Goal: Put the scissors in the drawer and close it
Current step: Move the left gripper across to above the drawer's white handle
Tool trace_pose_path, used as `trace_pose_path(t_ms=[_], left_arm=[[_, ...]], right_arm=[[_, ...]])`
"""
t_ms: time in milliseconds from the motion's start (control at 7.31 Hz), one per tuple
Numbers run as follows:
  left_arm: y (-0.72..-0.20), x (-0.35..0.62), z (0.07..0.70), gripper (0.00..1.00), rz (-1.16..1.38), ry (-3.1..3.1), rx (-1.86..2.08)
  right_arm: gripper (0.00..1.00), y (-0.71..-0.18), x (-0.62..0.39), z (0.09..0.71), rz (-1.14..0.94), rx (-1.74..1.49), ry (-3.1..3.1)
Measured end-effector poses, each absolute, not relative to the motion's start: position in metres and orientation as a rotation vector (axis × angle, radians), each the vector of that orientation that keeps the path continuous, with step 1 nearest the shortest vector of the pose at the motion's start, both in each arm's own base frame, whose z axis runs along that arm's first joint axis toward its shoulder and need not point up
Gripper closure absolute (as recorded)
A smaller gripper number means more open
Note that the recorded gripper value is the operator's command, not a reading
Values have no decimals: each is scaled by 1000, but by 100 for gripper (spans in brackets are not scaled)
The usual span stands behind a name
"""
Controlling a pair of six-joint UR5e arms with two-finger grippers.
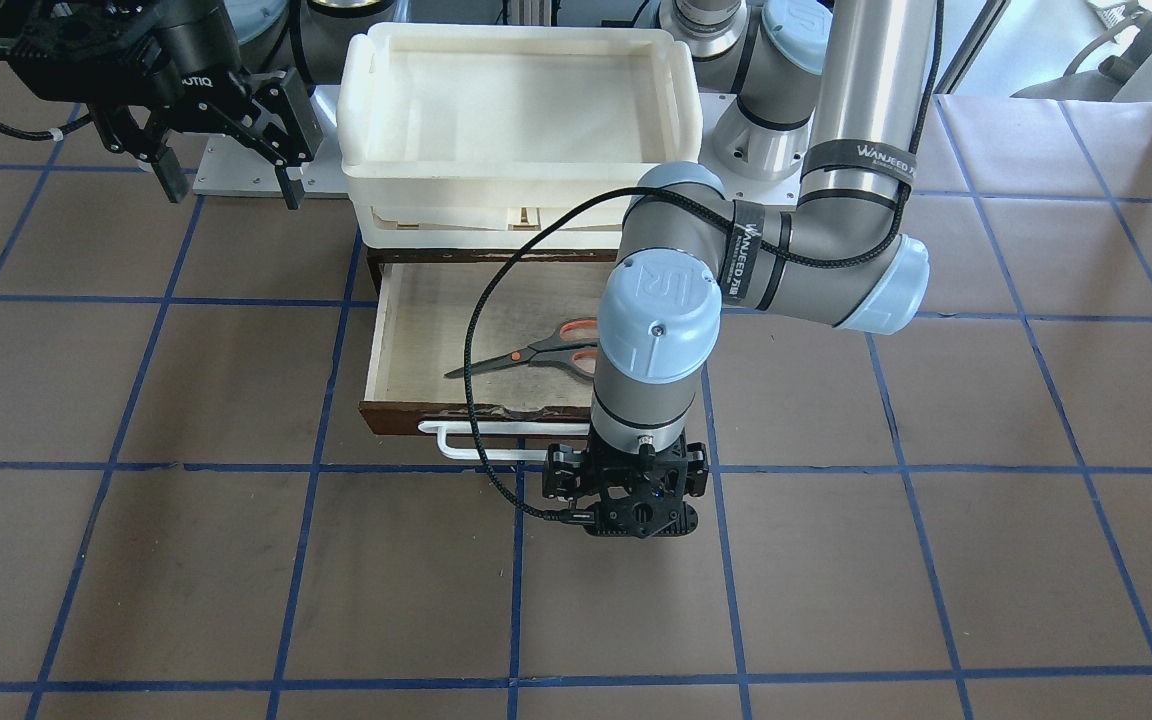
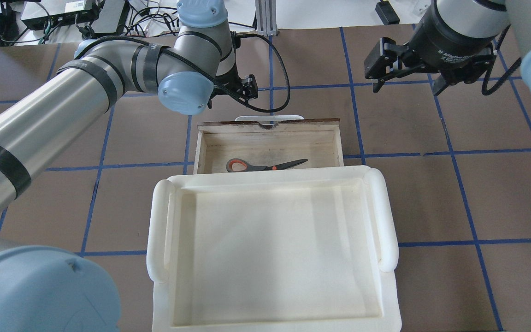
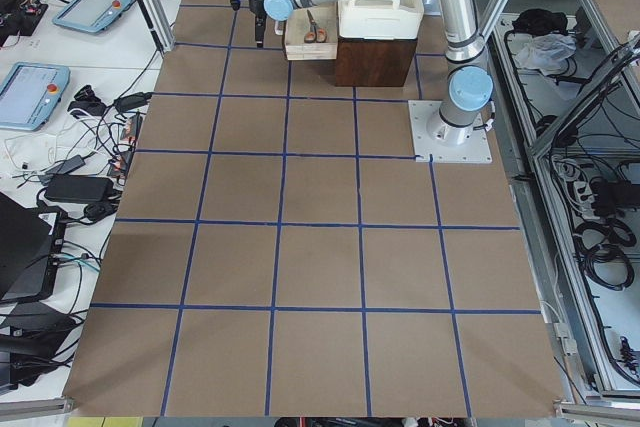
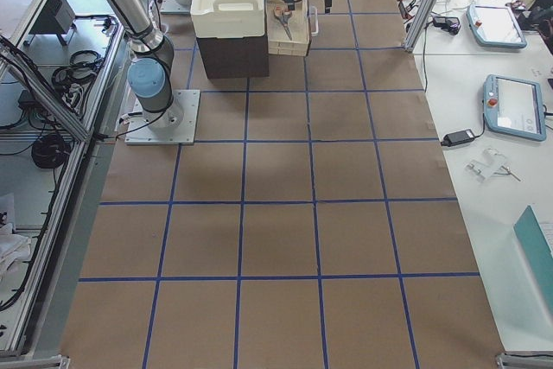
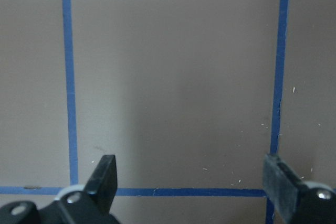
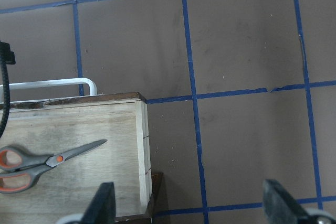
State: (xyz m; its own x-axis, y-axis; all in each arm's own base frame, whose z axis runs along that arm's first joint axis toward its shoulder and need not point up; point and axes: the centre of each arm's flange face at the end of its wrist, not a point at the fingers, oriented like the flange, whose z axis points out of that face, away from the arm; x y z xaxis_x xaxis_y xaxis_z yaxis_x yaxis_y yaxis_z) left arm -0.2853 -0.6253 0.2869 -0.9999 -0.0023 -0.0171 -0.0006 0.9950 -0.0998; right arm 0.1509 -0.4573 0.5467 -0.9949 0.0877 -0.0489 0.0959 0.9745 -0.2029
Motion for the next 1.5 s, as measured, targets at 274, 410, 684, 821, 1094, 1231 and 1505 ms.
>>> trace_pose_path(t_ms=[274,410,684,821,1094,1231,1505], left_arm=[[-621,-299,269,0,-98,3117,5],[-619,-302,266,0,-69,3121,-20],[-614,-306,264,0,-13,3132,-59],[-613,-306,269,0,38,3127,-71],[-616,-306,285,0,131,3113,-80],[-616,-305,289,0,157,3113,-85],[-614,-303,294,0,198,3125,-106]], right_arm=[[0,-489,150,559,-344,154,3080],[0,-495,150,560,-341,160,3081],[0,-493,152,556,-323,159,3081],[0,-490,152,552,-314,160,3083],[0,-484,153,547,-302,158,3084],[0,-483,153,546,-299,158,3084],[0,-482,152,546,-296,158,3089]])
